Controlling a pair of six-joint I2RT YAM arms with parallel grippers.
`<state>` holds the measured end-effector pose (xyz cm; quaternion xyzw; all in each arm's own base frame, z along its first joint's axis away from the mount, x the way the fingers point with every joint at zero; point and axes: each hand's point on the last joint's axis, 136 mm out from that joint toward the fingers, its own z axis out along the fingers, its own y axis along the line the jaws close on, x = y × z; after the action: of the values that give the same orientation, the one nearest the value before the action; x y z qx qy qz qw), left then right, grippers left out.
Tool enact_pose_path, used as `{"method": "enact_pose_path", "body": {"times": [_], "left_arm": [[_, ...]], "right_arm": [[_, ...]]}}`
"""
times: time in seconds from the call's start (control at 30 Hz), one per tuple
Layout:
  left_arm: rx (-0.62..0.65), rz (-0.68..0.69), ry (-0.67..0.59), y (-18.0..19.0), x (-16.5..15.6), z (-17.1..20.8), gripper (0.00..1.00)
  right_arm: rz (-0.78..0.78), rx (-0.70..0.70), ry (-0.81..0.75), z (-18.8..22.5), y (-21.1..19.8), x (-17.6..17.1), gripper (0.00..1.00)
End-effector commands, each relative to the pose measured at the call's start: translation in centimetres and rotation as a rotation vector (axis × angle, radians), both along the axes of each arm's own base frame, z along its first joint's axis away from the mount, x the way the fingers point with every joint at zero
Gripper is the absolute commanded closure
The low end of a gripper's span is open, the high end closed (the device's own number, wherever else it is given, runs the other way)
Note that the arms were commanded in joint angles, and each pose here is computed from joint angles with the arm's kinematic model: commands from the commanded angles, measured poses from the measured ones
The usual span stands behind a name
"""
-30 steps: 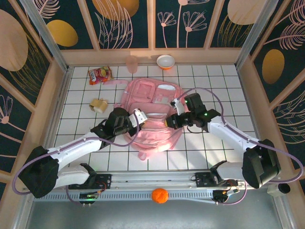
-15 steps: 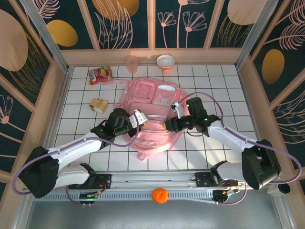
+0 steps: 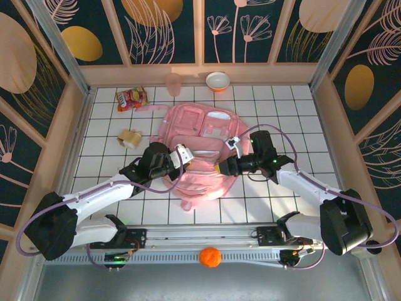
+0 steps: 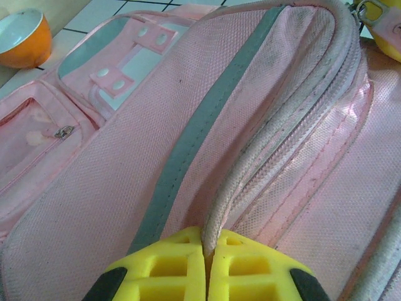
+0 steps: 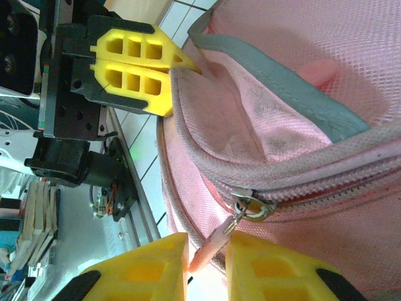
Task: Pack books, pencil case, and school supplies into a backpack
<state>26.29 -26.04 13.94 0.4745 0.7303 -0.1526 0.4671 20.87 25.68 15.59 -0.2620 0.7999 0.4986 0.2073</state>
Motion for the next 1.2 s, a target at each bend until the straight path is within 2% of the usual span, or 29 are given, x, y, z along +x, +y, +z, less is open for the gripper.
{"method": "enact_pose_path", "body": {"times": [0.0, 0.07, 0.23, 0.4, 0.5, 0.7, 0.9, 1.03, 1.17], "left_arm": [[-0.088, 0.014, -0.059, -1.0, 1.2, 3.2, 1.0], [-0.091, 0.011, -0.058, -1.0, 1.1, 3.3, 1.0], [-0.105, 0.01, -0.059, -1.2, 1.2, 3.8, 1.0], [-0.167, 0.023, -0.032, -2.3, 1.4, 4.9, 1.0], [-0.16, 0.018, -0.041, -3.7, 1.0, 5.2, 1.0], [-0.211, 0.005, -0.021, -5.9, 0.4, 6.2, 1.0], [-0.204, 0.009, -0.052, -5.3, 0.4, 6.3, 1.0], [-0.217, -0.092, -0.011, -4.5, -0.7, 5.4, 1.0], [-0.223, -0.203, -0.031, -3.9, -2.1, 5.6, 1.0]], "right_arm": [[0.002, 0.022, -0.027, 1.0, 0.1, -0.2, 0.82], [-0.052, -0.02, -0.025, 0.3, -0.3, 0.7, 0.83], [-0.112, -0.039, -0.011, 0.0, -0.3, 1.8, 1.0], [-0.165, -0.043, -0.057, 2.4, 1.2, 2.4, 1.0], [-0.194, -0.041, -0.066, 3.7, 2.6, 2.2, 1.0], [-0.226, -0.068, -0.018, 3.2, 5.5, 1.3, 1.0], [-0.218, -0.069, -0.052, 3.6, 6.4, 1.1, 1.0], [-0.158, -0.117, -0.184, 5.3, 4.9, 0.4, 0.77], [-0.119, -0.188, -0.35, 7.0, 1.5, 0.3, 0.53]]}}
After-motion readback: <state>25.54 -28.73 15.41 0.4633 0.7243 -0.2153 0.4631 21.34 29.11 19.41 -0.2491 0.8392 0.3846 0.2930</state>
